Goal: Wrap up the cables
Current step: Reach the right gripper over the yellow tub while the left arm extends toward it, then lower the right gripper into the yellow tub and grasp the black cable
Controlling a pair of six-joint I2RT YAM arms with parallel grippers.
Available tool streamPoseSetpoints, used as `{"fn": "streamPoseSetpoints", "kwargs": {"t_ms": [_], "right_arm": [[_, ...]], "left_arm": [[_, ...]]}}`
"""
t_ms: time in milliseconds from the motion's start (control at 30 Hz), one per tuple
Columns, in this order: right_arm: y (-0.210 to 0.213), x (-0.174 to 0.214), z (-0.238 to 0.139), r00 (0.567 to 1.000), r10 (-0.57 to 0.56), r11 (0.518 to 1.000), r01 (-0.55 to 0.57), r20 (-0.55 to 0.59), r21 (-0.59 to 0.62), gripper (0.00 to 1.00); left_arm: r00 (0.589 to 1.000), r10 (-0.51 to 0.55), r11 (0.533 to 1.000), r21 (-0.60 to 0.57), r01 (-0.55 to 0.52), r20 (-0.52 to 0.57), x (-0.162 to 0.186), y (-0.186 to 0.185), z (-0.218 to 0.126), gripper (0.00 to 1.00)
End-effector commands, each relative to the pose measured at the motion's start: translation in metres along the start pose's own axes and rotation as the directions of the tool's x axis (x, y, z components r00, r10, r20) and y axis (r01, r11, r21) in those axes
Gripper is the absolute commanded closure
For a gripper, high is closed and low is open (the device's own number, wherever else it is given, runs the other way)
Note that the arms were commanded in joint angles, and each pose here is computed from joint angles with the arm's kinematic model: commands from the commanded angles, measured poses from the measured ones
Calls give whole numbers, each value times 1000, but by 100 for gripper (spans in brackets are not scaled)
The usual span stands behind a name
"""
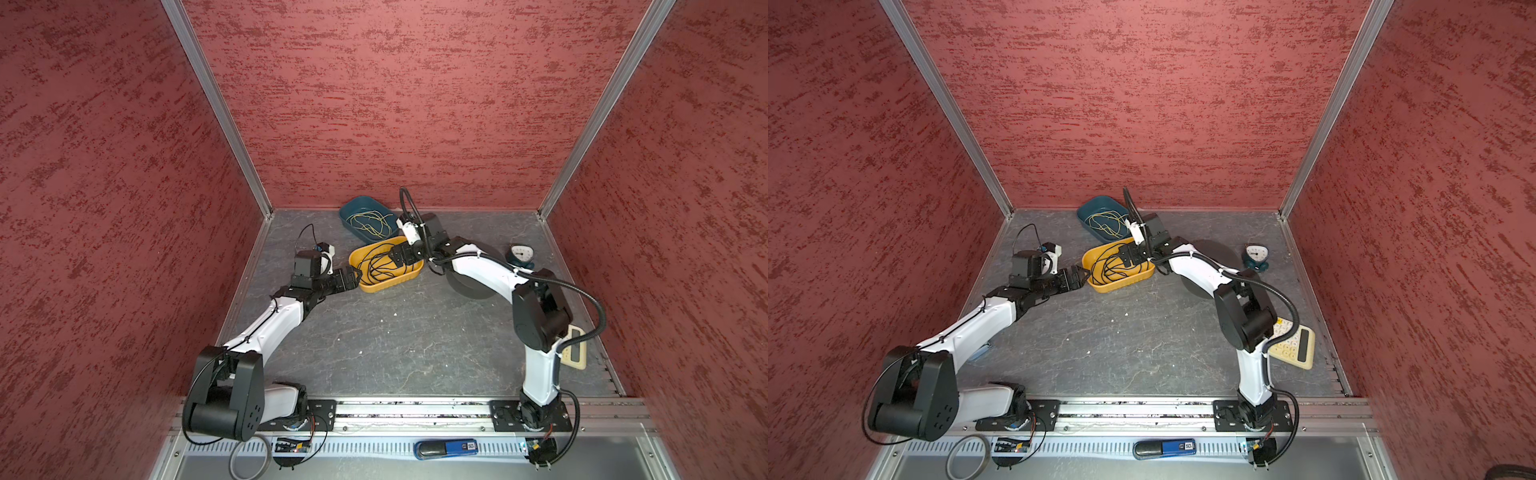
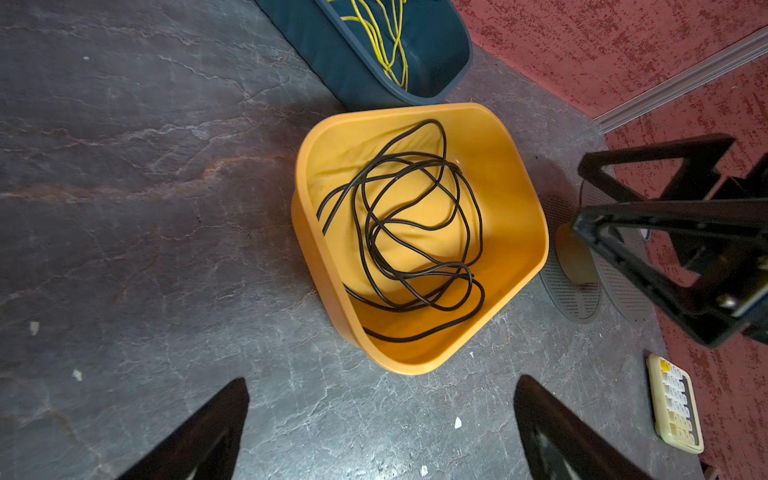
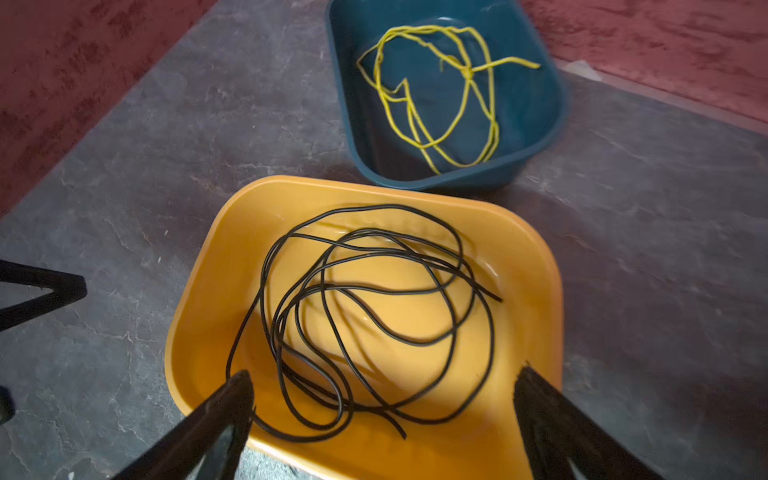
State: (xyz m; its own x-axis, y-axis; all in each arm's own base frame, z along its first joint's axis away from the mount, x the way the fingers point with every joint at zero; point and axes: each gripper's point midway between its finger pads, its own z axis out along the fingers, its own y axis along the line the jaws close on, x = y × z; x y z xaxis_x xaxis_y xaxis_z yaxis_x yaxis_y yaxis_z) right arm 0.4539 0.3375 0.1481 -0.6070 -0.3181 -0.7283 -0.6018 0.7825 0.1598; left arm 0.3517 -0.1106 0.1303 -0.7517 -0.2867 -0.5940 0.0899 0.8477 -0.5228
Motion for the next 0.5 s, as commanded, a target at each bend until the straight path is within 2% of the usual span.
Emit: {"fn": "streamPoseSetpoints", "kwargs": {"t_ms": [0,167,467], "right_arm": [[11,19,12,978,-156,988,151,-136,-42,1],[6,31,34,941,-250,968,249,-225,-36,1],[13,46,55,883,-357,934,341,-305,-105,1]], "left_arm": [[1000,22,1000,1,-22,12,-3,-3,-5,0],[1000,22,1000,-15,-22,6,-2,0,-6,0],[1000,6,1000,-10,-6,-8,0,1,-2,0]]}}
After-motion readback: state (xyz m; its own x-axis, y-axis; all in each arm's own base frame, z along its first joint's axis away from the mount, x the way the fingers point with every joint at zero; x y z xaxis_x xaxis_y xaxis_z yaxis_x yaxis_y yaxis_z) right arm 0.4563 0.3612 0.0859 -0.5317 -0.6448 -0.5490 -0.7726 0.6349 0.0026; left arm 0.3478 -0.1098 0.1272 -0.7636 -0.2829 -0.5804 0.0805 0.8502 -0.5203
